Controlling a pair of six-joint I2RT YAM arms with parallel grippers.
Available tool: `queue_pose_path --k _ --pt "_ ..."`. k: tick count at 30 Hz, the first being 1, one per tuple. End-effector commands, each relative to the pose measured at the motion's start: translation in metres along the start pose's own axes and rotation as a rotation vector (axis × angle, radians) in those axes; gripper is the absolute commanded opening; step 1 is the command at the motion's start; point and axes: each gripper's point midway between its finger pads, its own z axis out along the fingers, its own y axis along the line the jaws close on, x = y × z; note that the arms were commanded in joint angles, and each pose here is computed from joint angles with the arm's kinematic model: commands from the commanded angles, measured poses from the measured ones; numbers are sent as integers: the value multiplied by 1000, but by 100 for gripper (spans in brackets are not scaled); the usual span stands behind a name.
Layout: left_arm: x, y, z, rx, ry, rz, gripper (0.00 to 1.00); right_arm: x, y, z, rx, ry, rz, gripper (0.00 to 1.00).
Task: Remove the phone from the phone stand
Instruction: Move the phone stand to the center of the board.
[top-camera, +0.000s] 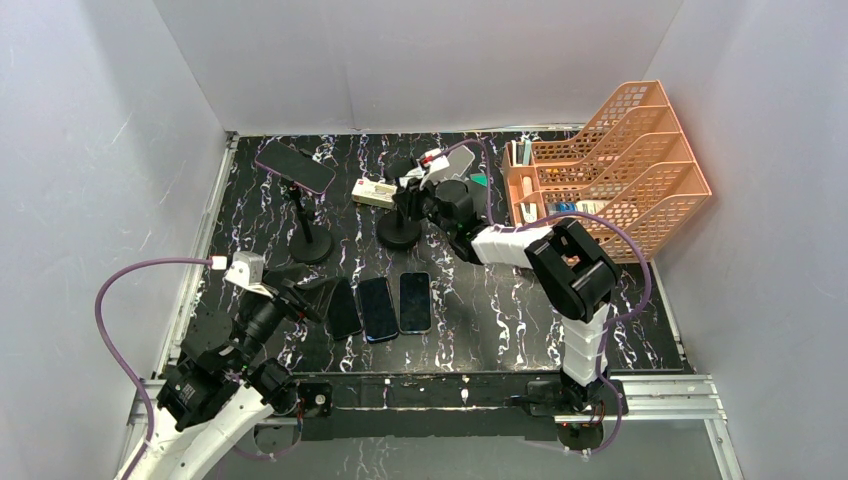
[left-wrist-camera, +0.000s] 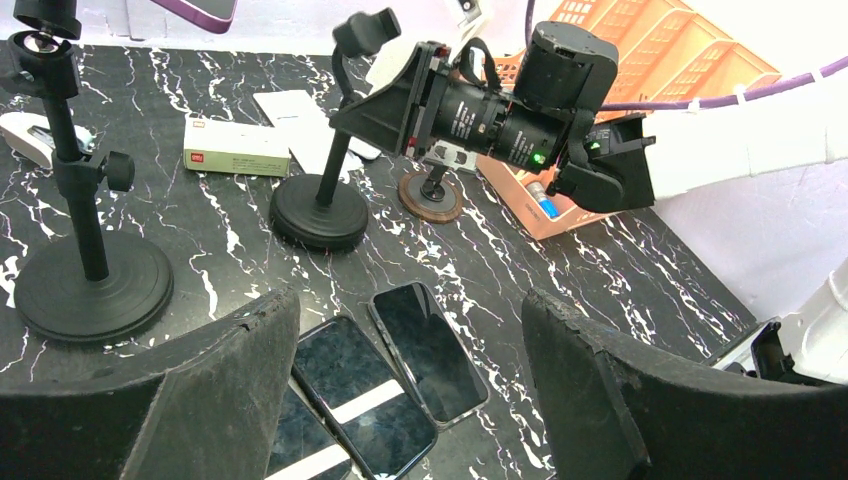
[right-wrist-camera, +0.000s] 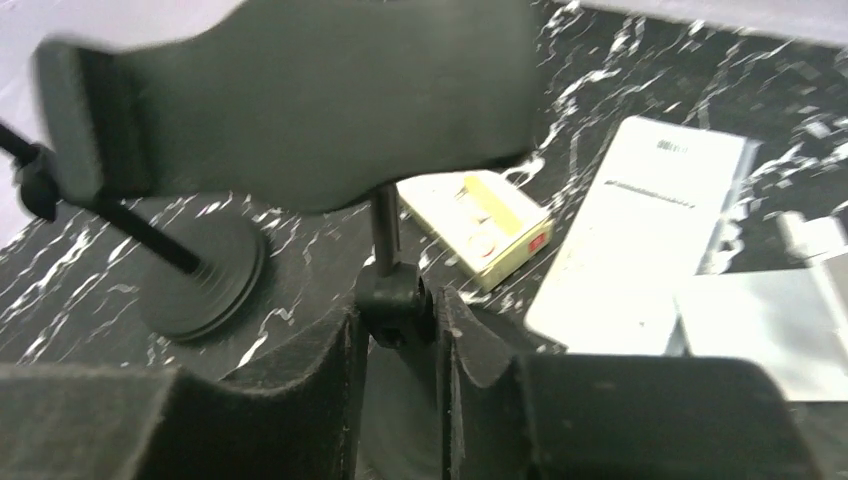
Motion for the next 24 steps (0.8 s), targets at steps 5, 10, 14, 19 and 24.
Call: queue_pose_path --k 5,10,14,19,24 --pt "1 2 2 -10 2 11 79 -44 1 1 23 -118 -69 11" --pt "0 2 2 -11 0 11 79 -63 2 -5 42 -146 -112 5" --pt "0 2 2 -10 -1 10 79 -64 -16 -8 128 -135 -175 2" --pt "1 2 2 -11 2 10 79 -63 -37 -17 239 -114 -235 1" --pt "0 2 2 -13 1 10 79 -59 -41 -32 258 -108 -243 1"
